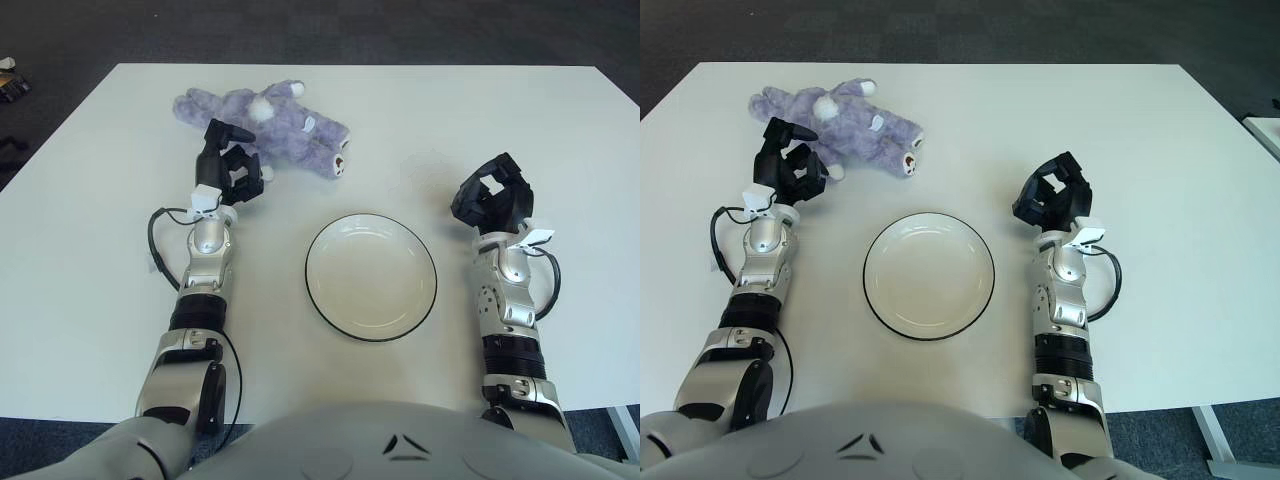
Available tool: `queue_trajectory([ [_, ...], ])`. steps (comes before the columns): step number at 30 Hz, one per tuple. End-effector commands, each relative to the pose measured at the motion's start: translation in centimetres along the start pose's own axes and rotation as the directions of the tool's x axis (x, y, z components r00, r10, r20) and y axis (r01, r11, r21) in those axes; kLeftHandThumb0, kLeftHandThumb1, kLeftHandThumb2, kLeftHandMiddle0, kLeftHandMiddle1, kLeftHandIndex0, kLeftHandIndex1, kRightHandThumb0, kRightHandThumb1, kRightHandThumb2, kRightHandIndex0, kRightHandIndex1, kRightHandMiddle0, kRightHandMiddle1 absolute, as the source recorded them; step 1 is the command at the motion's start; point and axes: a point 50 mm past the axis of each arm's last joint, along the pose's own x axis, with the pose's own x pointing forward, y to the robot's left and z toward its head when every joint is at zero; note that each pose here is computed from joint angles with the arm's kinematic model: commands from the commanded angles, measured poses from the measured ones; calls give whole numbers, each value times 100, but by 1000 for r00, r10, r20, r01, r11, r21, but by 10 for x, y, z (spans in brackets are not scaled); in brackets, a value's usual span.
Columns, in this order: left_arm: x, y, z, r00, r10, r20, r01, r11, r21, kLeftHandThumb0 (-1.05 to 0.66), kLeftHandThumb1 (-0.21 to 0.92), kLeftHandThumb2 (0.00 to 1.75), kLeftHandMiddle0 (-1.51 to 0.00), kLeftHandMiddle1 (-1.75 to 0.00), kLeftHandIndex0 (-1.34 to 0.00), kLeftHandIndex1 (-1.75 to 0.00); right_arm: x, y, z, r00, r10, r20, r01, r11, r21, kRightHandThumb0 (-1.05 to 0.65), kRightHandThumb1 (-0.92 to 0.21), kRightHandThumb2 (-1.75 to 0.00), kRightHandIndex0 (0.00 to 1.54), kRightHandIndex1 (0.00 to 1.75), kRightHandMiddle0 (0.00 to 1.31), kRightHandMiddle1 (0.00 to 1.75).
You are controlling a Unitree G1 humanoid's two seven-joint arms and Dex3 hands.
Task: Put the doll into the plate.
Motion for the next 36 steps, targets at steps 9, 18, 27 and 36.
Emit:
queue_trajectory([
  [9, 24, 12, 27, 988, -97, 119, 86, 992, 94, -40, 62, 93, -86, -162, -38, -175, -19, 4, -24, 991, -63, -116, 68, 997, 44, -49, -31, -133, 103, 175, 62, 175],
  [18, 33, 20, 37, 965, -173, 196, 136, 973, 187, -40, 61, 94, -85, -162, -39, -174, -21, 6, -26, 989, -64, -136, 71, 996, 50, -48, -33, -130, 101, 175, 61, 175],
  [27, 40, 27, 39, 952, -208, 226, 139, 948, 286, -39, 62, 91, -81, -163, -39, -172, -21, 6, -28, 986, -55, -155, 66, 996, 67, -48, -32, -131, 101, 175, 61, 175],
  [36, 45, 27, 42, 939, -231, 256, 136, 931, 340, -32, 59, 95, -73, -159, -36, -174, -21, 5, -31, 981, -63, -184, 78, 994, 77, -48, -32, -131, 101, 175, 61, 175],
])
